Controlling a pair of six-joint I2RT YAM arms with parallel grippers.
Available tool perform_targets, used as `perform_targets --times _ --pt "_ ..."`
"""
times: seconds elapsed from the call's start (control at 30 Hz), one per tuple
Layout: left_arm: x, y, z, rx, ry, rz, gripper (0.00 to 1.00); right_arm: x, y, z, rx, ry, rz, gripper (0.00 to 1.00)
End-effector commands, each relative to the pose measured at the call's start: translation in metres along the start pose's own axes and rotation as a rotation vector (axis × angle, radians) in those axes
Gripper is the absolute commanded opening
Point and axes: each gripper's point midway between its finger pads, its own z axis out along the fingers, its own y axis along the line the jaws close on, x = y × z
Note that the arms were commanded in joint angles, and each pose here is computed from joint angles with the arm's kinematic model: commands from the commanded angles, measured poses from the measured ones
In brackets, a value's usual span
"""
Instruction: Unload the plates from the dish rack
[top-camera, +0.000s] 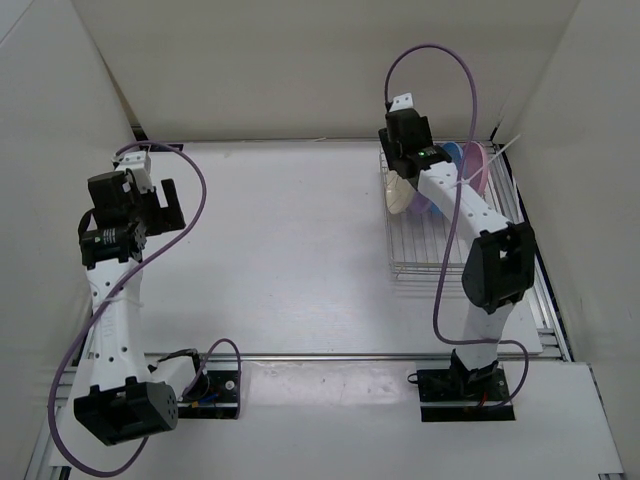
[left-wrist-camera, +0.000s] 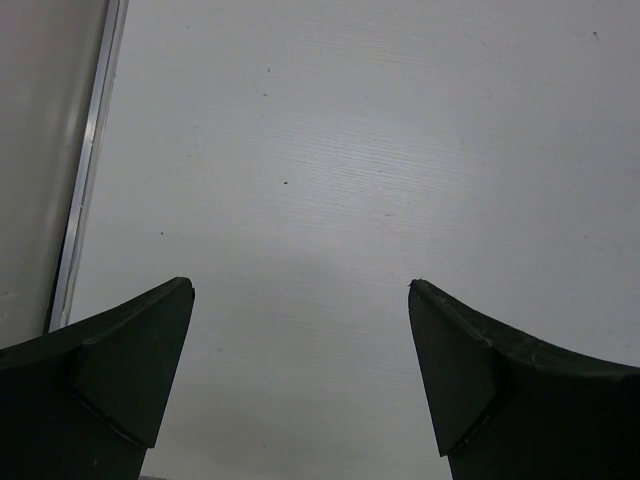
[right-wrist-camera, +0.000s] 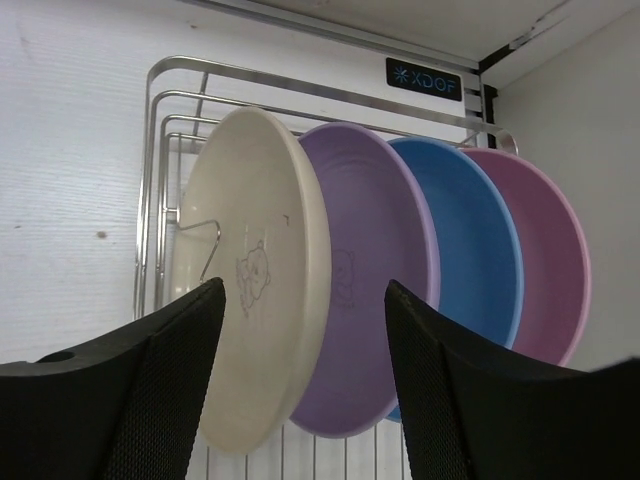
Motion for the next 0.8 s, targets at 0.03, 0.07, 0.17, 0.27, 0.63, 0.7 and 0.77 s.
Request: perform_targets --times 0.03,0.07,0.17,0.27,0.63,0.7,0.77 --pt "-0.002 0.005 -0.01 -0.027 -0.027 0.037 1.0 -0.027 -0.025 -0.002 0.144 -0.051 0.005 0.68" --pt "-0.002 0.005 -0.01 -0.027 -0.027 0.037 1.0 -0.024 -0.019 0.0 0.136 -0.044 -0.018 0.68" --pt "0.003 0.007 -0.012 -0.036 -0.026 0.046 1.0 -0.02 -0.022 0.005 0.175 -0.027 -0.033 0.64" --pt "0.003 0.007 -0.012 -0.036 -0.026 0.046 1.0 -0.017 -0.022 0.007 0.185 -0.016 -0.049 0.57" --pt "0.003 0.007 -0.013 -0.037 -0.036 0.046 1.0 0.007 -0.018 0.019 0.211 0.049 -0.113 0.45" --pt "0.001 0.007 -0.012 -0.037 -0.045 0.047 1.0 0.011 -0.018 0.022 0.22 0.06 -0.119 0.38" --pt "0.004 0.007 -0.011 -0.037 -0.036 0.046 1.0 0.011 -0.019 0.022 0.23 0.061 -0.119 0.38"
